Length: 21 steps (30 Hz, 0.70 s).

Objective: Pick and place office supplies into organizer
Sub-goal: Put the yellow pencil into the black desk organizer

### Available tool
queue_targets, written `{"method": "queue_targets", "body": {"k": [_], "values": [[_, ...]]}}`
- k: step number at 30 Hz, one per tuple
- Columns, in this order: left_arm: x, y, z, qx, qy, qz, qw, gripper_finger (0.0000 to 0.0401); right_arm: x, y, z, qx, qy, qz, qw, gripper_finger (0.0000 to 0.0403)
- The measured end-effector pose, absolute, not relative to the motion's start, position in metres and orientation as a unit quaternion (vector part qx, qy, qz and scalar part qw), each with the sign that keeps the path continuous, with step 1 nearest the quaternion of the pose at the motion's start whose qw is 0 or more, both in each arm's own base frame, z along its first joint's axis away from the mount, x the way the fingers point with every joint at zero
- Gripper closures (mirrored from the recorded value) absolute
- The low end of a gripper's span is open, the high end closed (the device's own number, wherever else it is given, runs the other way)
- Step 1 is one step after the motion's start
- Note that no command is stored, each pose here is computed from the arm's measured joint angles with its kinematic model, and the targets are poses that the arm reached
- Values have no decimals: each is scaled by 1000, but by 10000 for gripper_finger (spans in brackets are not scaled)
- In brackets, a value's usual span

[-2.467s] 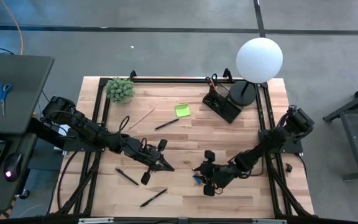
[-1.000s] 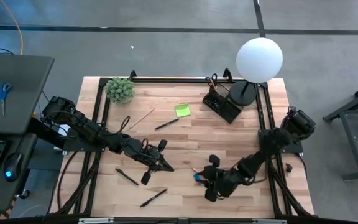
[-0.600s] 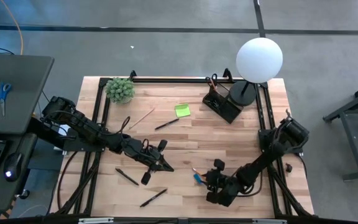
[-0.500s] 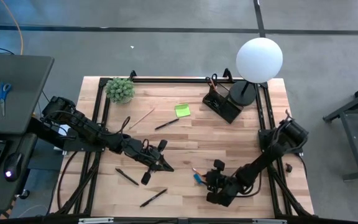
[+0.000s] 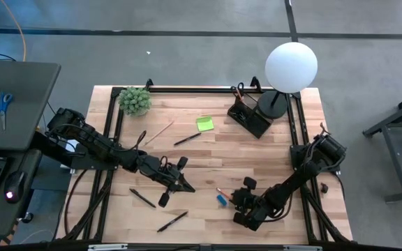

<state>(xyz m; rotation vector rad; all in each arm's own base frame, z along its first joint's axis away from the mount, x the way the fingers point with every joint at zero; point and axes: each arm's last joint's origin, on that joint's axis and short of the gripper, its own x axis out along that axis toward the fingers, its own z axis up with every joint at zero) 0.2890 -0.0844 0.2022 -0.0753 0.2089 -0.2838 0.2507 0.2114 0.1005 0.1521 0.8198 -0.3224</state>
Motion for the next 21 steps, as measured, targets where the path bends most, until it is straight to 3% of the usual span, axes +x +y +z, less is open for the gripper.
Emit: {"method": "queue_targets", "body": {"k": [6,14,21], "values": [[289,-84,202,-37,104,-140,984,400,249,210,100,63,401,-163,899,299],[289,-84,202,-37,104,-139,984,400,248,209,100,54,400,-168,899,391],[289,-84,202,-37,104,-138,984,400,248,207,99,54,393,-182,900,379]]}}
